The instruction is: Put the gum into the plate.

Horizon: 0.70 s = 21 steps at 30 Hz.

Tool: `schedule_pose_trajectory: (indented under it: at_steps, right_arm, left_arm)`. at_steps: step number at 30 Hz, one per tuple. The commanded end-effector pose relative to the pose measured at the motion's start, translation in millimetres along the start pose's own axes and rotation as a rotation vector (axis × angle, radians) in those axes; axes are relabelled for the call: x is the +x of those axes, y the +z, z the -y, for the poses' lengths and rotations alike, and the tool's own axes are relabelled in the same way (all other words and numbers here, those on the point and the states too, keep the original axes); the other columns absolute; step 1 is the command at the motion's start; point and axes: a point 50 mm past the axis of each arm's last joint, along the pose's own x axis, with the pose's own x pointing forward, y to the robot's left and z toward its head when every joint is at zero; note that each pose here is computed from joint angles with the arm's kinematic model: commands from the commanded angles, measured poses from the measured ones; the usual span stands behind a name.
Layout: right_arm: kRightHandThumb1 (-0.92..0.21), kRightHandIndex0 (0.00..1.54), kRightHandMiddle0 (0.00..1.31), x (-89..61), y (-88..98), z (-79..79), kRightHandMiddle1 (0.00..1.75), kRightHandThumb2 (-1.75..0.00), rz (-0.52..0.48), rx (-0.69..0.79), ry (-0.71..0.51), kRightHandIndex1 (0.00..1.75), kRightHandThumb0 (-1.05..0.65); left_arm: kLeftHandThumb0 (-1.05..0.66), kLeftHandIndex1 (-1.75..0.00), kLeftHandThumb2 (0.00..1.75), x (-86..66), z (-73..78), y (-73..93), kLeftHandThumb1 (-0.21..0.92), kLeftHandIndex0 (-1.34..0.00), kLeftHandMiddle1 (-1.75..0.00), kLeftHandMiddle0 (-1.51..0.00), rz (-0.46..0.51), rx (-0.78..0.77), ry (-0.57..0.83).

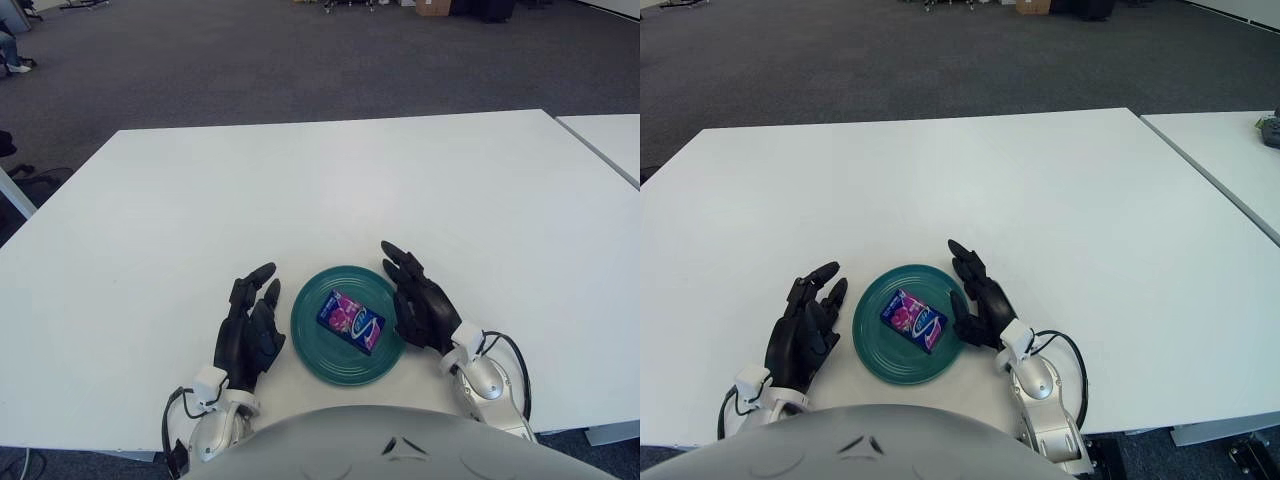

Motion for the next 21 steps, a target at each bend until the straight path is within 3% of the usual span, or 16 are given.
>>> schedule_pose_trajectory:
  at_steps: [1,21]
  right_arm:
    - [-0.92,0.11,0.0,-15.5,-21.0,-2.7,0.31,-0.88,-0.141,-0.005,-0.026,0.02,-0.76]
    - [-0.92,0.12,0.0,-10.4,-31.6,9.1,0.3,-0.89,-0.168,0.084,-0.06,0.0,-0.7]
  left_arm:
    - [-0.88,-0.9,0.97,0.5,-1.1,-1.4,0.92,-0.06,-0.01,-0.41,0.0,0.024,0.034]
    - [-0.9,-0.87,0.99,-1.9,-4.9,-6.2,0.92,-0.05,-0.01,-0.4,0.007,0.101,0.006]
